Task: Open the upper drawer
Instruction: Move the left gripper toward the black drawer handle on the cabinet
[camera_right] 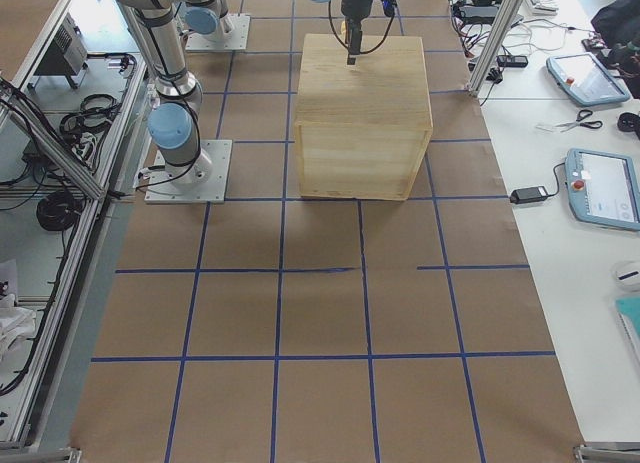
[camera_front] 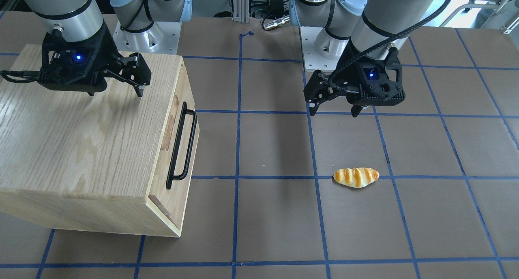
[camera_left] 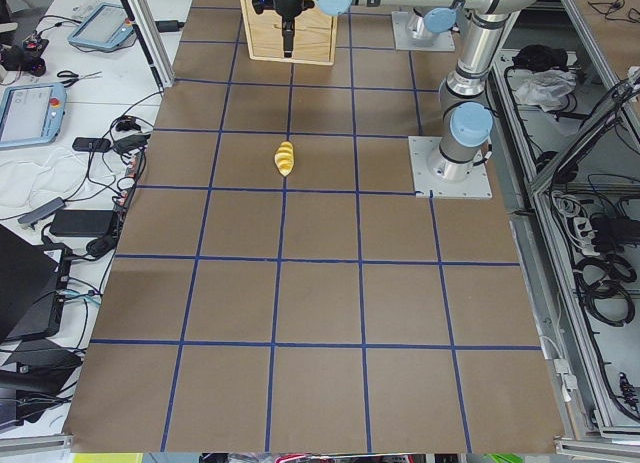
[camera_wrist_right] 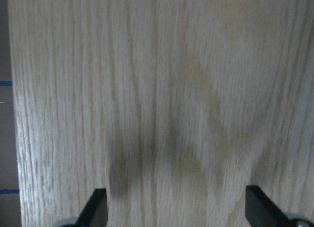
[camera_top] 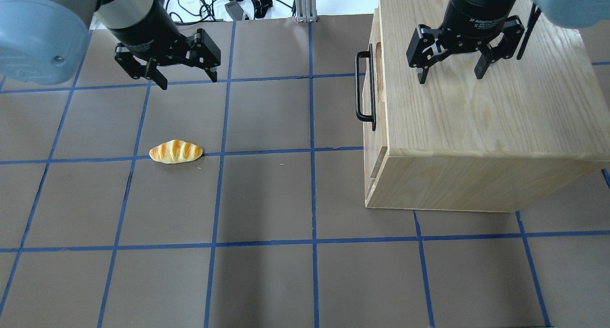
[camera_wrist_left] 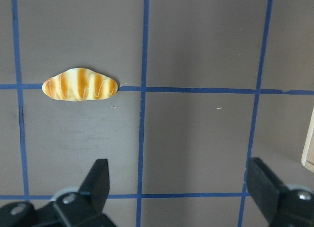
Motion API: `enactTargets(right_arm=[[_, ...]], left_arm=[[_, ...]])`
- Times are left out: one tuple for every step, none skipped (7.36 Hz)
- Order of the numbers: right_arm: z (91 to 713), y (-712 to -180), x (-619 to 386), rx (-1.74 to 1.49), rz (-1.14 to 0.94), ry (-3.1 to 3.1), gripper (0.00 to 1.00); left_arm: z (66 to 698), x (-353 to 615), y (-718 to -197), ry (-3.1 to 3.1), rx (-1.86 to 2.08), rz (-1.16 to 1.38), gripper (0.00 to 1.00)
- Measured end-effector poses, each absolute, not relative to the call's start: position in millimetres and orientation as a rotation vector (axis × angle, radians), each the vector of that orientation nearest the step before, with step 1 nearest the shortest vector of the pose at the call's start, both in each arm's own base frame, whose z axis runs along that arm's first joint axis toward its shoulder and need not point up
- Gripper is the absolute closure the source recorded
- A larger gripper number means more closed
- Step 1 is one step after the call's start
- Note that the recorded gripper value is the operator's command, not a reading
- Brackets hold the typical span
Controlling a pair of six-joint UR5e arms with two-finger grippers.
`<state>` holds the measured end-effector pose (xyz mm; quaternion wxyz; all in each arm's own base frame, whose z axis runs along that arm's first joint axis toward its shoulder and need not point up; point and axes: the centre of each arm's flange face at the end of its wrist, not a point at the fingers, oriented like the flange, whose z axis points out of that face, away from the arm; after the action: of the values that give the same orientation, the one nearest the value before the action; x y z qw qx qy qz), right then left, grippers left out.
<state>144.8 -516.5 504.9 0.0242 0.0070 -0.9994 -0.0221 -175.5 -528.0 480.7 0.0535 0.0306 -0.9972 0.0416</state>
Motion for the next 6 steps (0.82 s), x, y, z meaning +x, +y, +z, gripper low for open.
enactTargets(right_arm=[[505, -516, 145, 0.021, -0.068, -3.092, 0.0], [505, -516, 145, 0.02, -0.068, -3.092, 0.0], [505, -516, 145, 0.02, -0.068, -3.092, 0.0], [505, -516, 145, 0.02, -0.068, -3.092, 0.0], [505, -516, 145, 0.021, -0.068, -3.092, 0.0], [505, -516, 145, 0.022, -0.068, -3.092, 0.0]], left_arm=[[473, -198, -531, -3.019, 0.083, 0.15, 0.0], [466, -219, -535, -3.003, 0.083, 0.178, 0.0], [460, -240, -540, -2.968, 0.109, 0.207, 0.0], [455, -261, -542, -2.923, 0.127, 0.227, 0.0], [452, -281, -545, -2.892, 0.137, 0.239, 0.0], [452, -299, -548, -2.86, 0.143, 0.248, 0.0]])
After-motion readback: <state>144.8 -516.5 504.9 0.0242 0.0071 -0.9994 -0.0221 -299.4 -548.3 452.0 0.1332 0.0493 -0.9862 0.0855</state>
